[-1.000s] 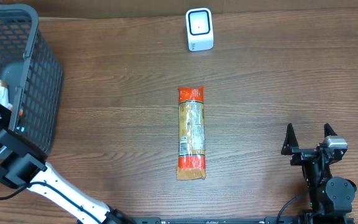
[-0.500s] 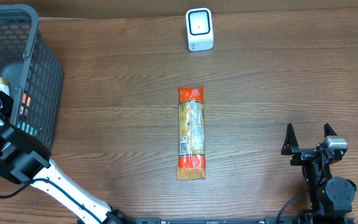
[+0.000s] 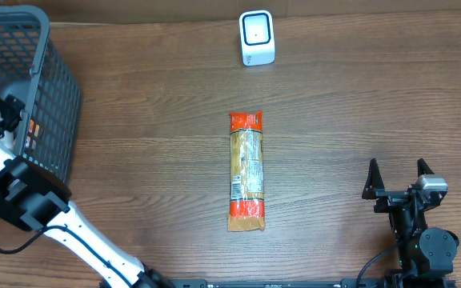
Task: Scan the item barcode
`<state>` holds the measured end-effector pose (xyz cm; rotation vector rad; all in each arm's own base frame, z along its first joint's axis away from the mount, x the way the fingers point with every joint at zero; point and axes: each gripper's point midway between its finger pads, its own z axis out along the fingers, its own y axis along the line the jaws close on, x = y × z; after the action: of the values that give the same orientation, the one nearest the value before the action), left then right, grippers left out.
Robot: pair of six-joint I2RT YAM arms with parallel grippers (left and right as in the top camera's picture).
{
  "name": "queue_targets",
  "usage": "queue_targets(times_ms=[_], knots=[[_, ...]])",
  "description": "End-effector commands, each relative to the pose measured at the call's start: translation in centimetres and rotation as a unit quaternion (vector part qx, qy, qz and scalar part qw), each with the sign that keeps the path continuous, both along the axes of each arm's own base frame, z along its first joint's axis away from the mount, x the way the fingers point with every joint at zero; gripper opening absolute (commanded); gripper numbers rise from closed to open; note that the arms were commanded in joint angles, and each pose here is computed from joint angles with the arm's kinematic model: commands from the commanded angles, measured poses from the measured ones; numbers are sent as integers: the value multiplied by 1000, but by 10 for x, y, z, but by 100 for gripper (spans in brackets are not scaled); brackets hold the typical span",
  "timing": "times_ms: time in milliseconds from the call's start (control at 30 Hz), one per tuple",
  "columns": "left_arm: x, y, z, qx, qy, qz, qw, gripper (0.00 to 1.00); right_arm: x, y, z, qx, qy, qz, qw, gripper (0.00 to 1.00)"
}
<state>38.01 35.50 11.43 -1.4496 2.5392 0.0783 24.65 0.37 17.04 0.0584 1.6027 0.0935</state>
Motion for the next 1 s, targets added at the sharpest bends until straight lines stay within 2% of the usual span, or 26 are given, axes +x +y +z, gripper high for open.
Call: queue_targets(times_ms=[0,167,333,567,733,967], knots=[[19,-11,-6,-12,-18,51,998,100,0,-2,-2,-2,-2,-7,1000,100],[27,-10,-20,61,26,70,995,100,0,-2,-1,-2,-3,-7,1000,100],[37,-8,-23,114,40,63,991,100,0,-3,-2,-2,-2,-7,1000,100],[37,-3,-25,120,37,68,990,100,0,-3,-1,-2,-3,-7,1000,100],[27,4,-25,135,57,75,986,100,0,-2,-1,-2,-3,-7,1000,100],[15,6,-46,123,77,80,986,100,0,-2,-2,-2,-2,-7,1000,100]])
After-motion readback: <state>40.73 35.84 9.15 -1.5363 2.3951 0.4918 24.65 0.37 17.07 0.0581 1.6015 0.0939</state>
